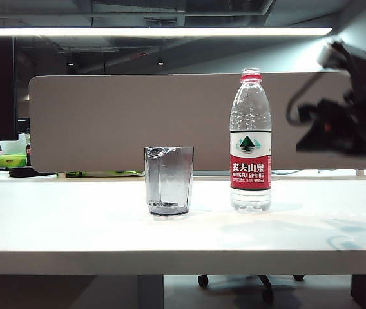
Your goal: Pick up the mineral water bottle on the table and pour water into the mug until it's half full.
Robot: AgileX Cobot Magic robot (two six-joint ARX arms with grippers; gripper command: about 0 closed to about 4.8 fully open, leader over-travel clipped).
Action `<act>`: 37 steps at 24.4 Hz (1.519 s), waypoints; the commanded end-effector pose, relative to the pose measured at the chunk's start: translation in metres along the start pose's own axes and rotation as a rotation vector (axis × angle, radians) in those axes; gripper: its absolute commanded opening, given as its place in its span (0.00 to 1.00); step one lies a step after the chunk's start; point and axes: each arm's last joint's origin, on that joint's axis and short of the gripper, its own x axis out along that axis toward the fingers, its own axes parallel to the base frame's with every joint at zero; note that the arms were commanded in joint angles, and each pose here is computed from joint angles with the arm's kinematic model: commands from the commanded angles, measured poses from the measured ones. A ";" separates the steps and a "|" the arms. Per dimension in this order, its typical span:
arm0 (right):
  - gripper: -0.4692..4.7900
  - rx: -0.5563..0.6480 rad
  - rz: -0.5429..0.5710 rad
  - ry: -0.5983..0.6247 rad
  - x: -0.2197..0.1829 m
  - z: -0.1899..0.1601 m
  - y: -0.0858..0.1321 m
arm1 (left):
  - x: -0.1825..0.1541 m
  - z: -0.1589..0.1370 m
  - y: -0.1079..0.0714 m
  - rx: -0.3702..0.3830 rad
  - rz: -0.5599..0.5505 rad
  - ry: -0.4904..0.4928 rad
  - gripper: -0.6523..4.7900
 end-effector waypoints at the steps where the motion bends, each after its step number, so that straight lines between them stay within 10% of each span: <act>1: 0.75 0.012 0.016 -0.125 -0.011 -0.011 0.001 | 0.001 0.000 0.000 0.004 0.002 0.000 0.16; 4: 1.00 0.012 0.016 -0.090 -0.010 -0.024 0.000 | 0.001 0.000 0.000 0.004 0.002 0.000 0.16; 28: 1.00 -0.044 0.147 -0.161 0.123 -0.007 0.004 | 0.001 0.000 0.001 -0.007 0.002 0.012 0.16; 31: 0.70 -0.044 0.148 -0.160 0.125 -0.005 0.004 | 0.001 -0.002 0.001 -0.014 0.003 0.024 0.16; 37: 0.60 -0.076 0.148 -0.158 0.124 -0.001 0.004 | 0.001 -0.003 0.001 -0.020 0.004 0.035 0.16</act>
